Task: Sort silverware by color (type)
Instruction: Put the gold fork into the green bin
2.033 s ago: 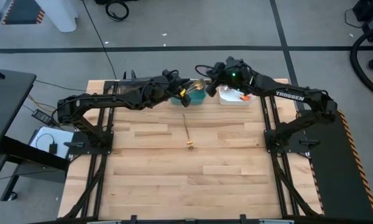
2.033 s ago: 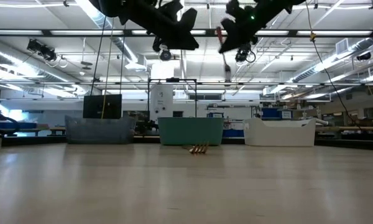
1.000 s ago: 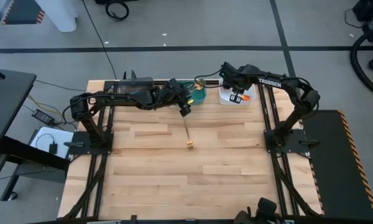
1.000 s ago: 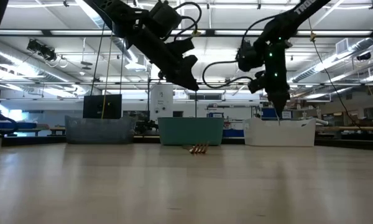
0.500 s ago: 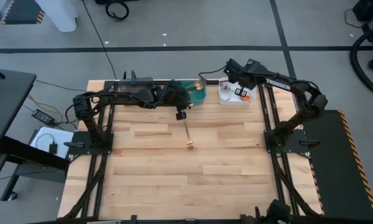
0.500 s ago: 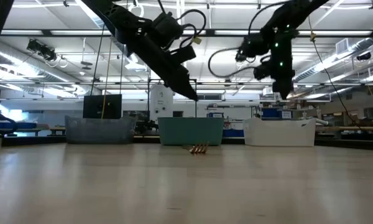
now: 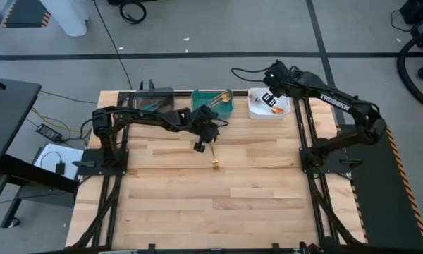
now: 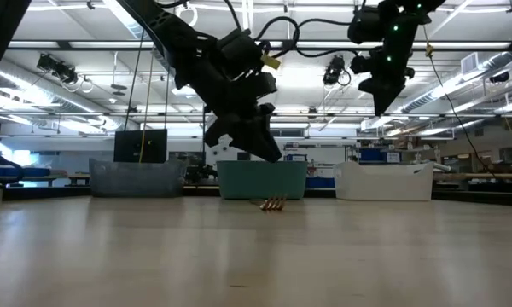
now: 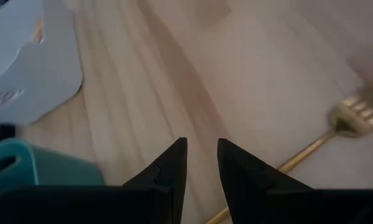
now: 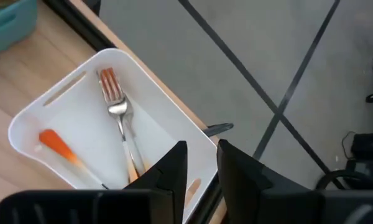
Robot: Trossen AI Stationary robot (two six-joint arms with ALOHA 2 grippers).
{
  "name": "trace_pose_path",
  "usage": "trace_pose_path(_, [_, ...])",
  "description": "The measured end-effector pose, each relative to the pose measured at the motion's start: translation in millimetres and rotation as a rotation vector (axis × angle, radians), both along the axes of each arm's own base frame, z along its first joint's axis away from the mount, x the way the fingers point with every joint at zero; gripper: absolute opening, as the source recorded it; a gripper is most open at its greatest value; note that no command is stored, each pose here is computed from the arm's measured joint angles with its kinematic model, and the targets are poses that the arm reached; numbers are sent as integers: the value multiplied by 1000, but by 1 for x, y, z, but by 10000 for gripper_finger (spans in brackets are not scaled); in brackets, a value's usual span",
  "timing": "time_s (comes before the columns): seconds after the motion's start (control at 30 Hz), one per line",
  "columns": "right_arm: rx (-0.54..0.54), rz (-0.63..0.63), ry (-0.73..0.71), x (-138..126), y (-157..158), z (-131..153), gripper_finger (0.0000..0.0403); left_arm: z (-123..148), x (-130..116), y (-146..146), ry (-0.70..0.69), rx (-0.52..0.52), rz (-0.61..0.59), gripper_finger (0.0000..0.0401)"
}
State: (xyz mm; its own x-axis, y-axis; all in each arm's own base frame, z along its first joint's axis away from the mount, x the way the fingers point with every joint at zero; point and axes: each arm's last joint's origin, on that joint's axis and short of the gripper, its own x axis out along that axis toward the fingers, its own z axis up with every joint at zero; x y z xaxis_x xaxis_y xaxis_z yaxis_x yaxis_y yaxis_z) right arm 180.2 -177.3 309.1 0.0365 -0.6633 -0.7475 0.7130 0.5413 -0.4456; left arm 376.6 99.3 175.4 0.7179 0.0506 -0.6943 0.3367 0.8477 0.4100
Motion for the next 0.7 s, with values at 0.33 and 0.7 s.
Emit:
trace_pose_path(0.33, [56,-35,-121,1,3,1,95,-12,-11,-17,195,136,-261,98])
trace_pose_path(0.7, [86,-47,-165,2,3,0,95,-40,-1,-34,270,218,-309,98])
